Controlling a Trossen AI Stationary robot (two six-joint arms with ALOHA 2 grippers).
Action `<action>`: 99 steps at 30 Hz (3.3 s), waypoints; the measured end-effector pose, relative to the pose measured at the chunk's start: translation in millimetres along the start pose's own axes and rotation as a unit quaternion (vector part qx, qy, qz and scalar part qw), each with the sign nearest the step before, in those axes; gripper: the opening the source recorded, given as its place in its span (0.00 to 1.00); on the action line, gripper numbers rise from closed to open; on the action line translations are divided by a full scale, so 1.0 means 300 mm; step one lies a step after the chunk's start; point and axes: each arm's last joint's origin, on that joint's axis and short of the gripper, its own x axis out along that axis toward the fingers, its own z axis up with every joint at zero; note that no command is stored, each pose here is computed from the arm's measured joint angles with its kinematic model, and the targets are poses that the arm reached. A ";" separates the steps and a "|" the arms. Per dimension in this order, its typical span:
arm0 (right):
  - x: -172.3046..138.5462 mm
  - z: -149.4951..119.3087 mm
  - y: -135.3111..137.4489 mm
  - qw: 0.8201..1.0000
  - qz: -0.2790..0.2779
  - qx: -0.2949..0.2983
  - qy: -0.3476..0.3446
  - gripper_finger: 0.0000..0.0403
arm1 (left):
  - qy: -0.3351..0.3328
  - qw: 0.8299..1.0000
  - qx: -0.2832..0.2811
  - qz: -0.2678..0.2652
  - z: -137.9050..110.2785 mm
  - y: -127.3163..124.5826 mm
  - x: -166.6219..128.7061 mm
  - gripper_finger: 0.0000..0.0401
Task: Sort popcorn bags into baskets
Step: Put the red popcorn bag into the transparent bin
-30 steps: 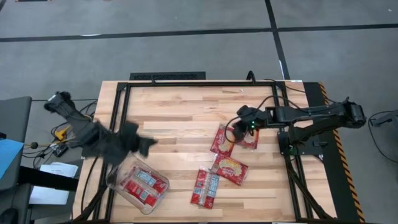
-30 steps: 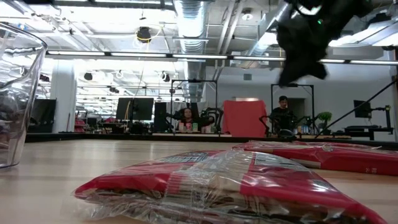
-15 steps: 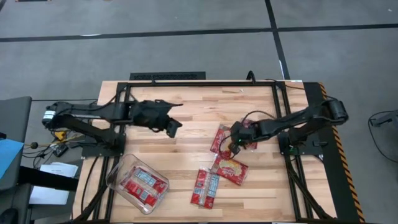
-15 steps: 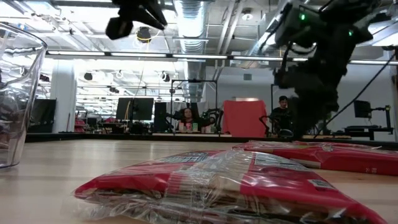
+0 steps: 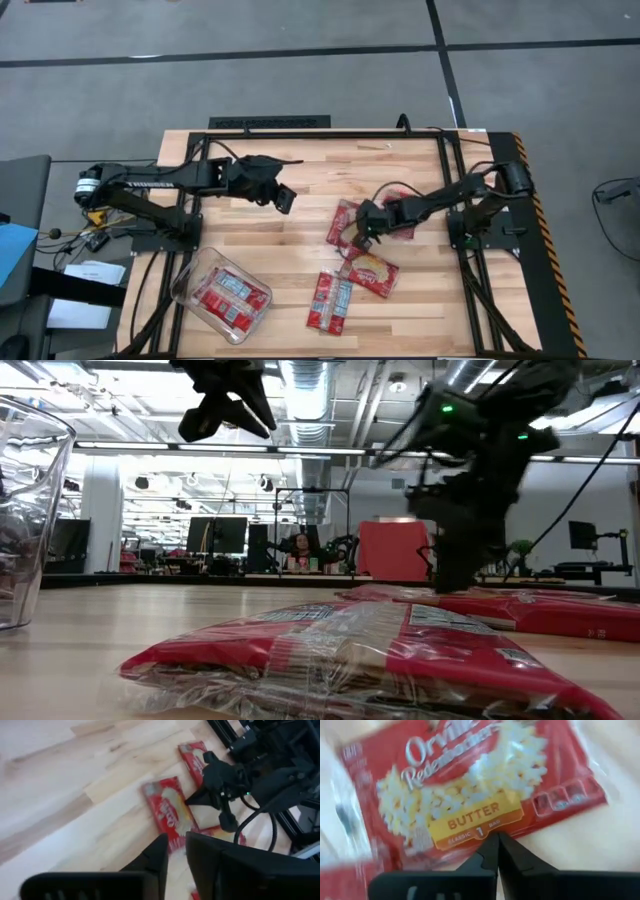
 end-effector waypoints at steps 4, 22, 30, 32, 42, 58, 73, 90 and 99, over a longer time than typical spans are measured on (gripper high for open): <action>0.043 0.106 -0.029 0.999 0.008 0.005 -0.031 0.09 | -0.003 1.000 0.008 0.007 0.008 0.008 0.013 0.25; -0.188 0.156 0.051 0.986 0.127 -0.061 -0.087 0.05 | 0.115 0.988 0.071 -0.073 0.127 0.229 0.295 0.41; -0.112 0.045 0.115 0.990 0.101 -0.055 -0.081 0.05 | 0.186 0.971 0.043 -0.143 0.071 0.335 0.531 0.46; -0.098 0.035 0.131 0.991 0.098 -0.051 -0.079 0.07 | 0.188 0.970 0.043 -0.150 0.058 0.344 0.566 0.52; -0.007 -0.019 0.164 0.994 0.084 -0.045 -0.056 0.06 | 0.201 0.977 0.024 -0.072 -0.002 0.379 0.644 0.78; 0.053 -0.021 0.140 0.995 0.053 -0.075 -0.041 0.05 | 0.168 0.984 0.030 -0.049 -0.004 0.357 0.649 0.81; 0.114 0.046 0.084 0.990 0.056 -0.121 -0.053 0.07 | 0.180 0.982 0.026 -0.052 -0.016 0.367 0.647 0.81; 0.080 0.026 0.107 0.981 0.060 -0.177 -0.059 0.09 | 0.225 0.971 -0.045 -0.065 -0.058 0.383 0.635 0.59; -0.006 0.014 0.153 0.974 0.067 -0.195 -0.098 0.03 | 0.206 0.973 -0.041 -0.098 0.001 0.361 0.632 0.70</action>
